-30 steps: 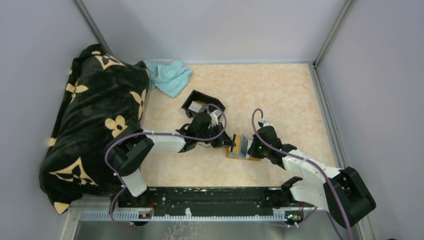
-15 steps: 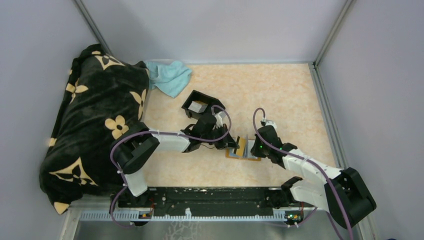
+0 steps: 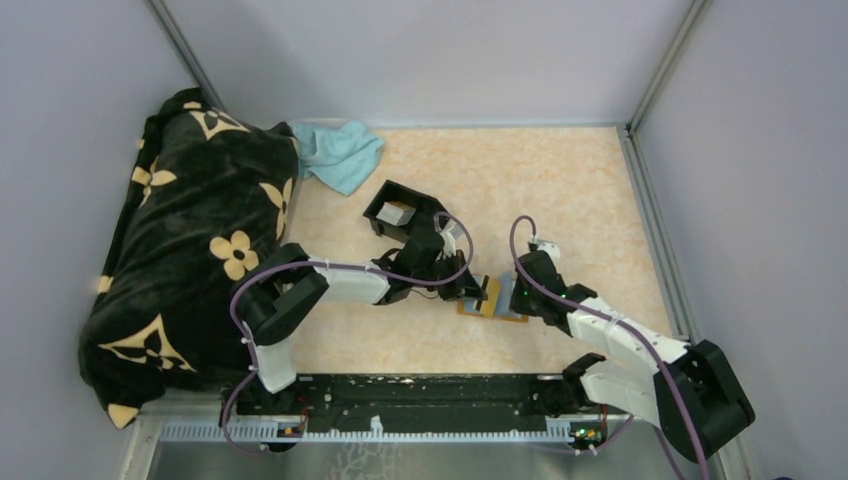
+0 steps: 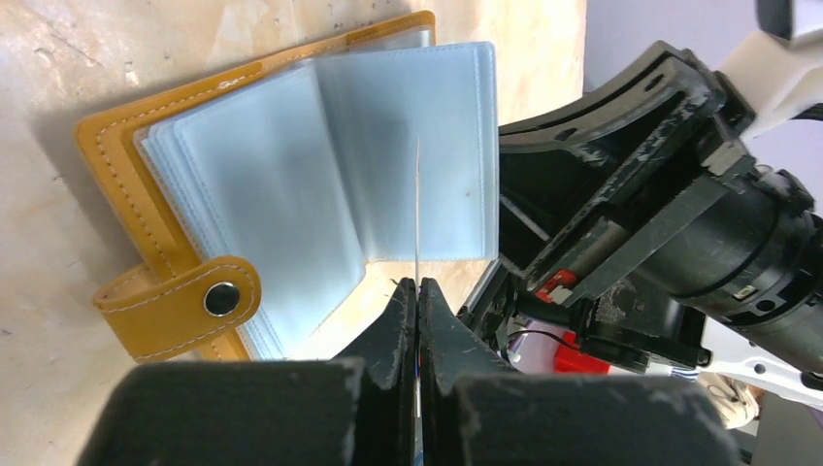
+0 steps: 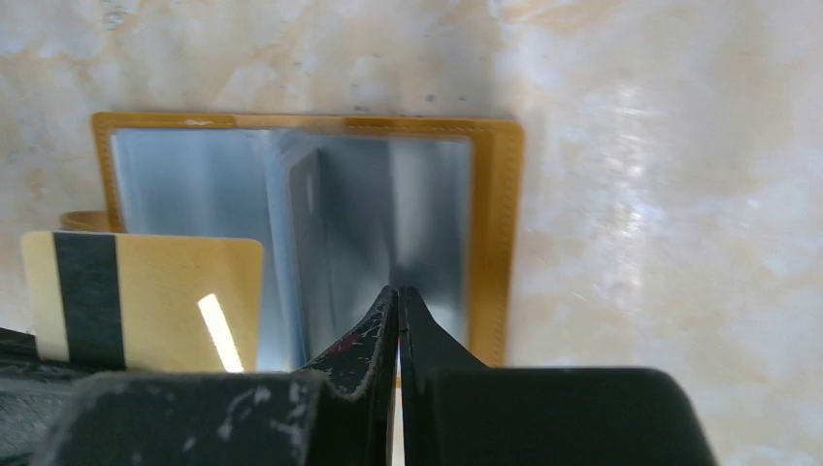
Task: Put the credit cards into the card holder
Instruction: Turn over the card slot in the card holder, then insert the credit card into the card holder.
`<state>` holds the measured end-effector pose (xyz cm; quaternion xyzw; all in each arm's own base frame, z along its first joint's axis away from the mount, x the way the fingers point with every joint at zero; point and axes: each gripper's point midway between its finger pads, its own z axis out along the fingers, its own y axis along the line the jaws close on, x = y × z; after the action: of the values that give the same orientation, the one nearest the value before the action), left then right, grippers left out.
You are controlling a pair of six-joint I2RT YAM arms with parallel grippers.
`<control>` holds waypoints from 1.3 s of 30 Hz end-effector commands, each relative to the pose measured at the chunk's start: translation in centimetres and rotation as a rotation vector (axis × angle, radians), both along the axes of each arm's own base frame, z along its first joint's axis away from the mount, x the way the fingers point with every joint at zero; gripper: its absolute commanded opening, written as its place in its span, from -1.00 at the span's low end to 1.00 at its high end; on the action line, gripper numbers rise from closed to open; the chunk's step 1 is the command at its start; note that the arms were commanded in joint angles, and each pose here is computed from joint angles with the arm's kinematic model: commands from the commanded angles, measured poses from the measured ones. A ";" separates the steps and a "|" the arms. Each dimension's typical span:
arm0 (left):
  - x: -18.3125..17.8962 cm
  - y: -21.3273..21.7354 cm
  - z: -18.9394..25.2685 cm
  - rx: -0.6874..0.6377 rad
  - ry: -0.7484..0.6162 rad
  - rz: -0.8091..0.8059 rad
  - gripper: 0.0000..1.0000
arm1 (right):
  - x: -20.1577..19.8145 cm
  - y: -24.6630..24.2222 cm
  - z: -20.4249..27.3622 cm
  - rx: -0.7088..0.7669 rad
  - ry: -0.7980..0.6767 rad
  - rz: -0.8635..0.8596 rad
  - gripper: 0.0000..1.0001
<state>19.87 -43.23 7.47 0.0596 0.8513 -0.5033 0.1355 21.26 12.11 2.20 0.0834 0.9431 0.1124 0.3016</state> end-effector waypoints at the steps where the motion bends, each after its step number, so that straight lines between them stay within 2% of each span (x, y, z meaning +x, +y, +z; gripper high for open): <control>1: 0.5 -0.2 -0.4 0.027 -0.030 0.012 -1.00 | 0.9 -2.3 2.3 -0.059 -0.070 -0.131 -0.92; 6: 1.0 0.2 -0.6 0.052 -0.047 0.044 -1.00 | 1.3 -3.6 4.3 -0.072 -0.133 -0.203 -0.71; 9: 1.2 0.2 -1.0 0.062 -0.044 0.050 -1.00 | 1.6 -3.7 5.2 -0.075 -0.147 -0.204 -0.67; 17: 1.7 -0.4 -1.8 0.067 -0.034 0.060 -1.00 | 2.1 -2.5 5.5 -0.049 -0.154 -0.155 -0.67; 29: 2.1 -1.1 -1.9 0.069 -0.026 0.058 -1.00 | 2.3 -1.7 3.1 -0.052 -0.103 -0.125 -0.74; 39: 2.4 0.0 -3.2 0.146 -0.035 0.089 -1.00 | 2.2 -1.7 1.8 -0.060 -0.078 -0.124 -0.76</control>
<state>22.03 -43.34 4.81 0.0360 0.8777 -0.4508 0.1585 22.63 10.09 3.80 0.1273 0.9323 0.0597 0.3333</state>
